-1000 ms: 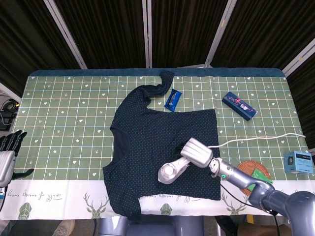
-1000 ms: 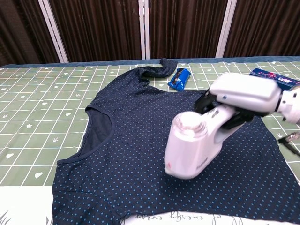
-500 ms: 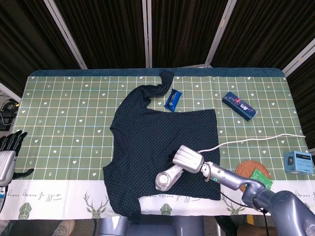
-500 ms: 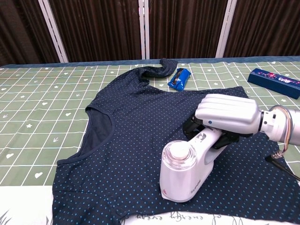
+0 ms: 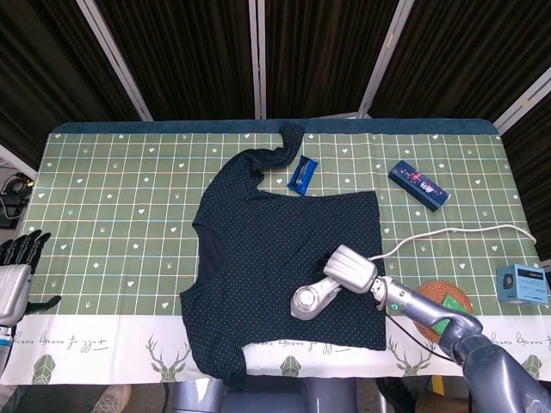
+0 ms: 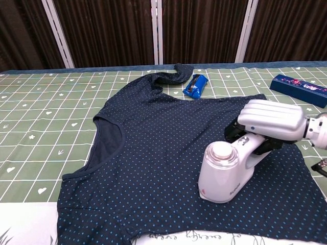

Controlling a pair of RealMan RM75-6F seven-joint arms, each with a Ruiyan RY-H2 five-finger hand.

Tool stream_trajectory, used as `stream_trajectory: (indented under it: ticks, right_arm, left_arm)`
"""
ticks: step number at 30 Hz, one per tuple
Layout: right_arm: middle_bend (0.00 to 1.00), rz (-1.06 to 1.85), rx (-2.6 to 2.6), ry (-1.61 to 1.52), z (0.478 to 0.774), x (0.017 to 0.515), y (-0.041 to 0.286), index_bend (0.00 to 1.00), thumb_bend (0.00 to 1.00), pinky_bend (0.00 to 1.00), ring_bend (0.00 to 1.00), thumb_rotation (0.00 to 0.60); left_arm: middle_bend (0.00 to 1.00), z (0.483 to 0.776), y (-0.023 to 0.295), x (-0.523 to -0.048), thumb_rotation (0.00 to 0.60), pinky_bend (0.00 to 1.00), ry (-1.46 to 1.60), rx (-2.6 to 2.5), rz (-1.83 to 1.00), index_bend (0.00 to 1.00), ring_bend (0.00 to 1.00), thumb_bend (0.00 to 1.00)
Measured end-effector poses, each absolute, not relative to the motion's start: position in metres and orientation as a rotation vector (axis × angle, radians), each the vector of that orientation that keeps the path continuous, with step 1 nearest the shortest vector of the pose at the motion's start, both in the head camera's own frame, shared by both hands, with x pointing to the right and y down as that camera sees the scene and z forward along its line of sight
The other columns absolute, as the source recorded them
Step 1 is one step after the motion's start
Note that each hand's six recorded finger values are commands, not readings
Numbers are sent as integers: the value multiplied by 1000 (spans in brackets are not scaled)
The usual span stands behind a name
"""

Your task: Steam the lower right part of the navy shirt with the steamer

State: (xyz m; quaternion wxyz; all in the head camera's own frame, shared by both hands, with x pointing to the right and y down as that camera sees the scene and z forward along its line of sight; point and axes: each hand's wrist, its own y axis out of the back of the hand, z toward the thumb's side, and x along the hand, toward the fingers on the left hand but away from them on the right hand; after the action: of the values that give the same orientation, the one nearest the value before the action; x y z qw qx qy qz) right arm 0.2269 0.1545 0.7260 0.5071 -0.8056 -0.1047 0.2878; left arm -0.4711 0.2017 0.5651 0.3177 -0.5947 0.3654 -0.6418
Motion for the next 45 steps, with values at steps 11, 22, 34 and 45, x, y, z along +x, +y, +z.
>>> stream_trajectory:
  ticks: [11,22,34,45]
  right_arm:
    - [669,823,-1909,-337,722,288,142,799,873,923,662,600]
    - [669,819,-1933,-318,722,293,149,795,882,923,662,600]
    - [669,634,-2014,-263,719,248,171,794,881,923,662,600]
    - [669,461,-2032,-174,711,216,197,794,876,923,662,600]
  left_arm:
    - [0,568,203,-469,600,0,947,-1561,-1693,0,0,0]
    - [0,568,203,-466,600,0,944,-1563,-1686,0,0,0]
    - [0,567,202,-467,600,0,948,-1563,-1686,0,0,0]
    - [0,566,202,-468,600,0,953,-1566,-1684,0,0,0]
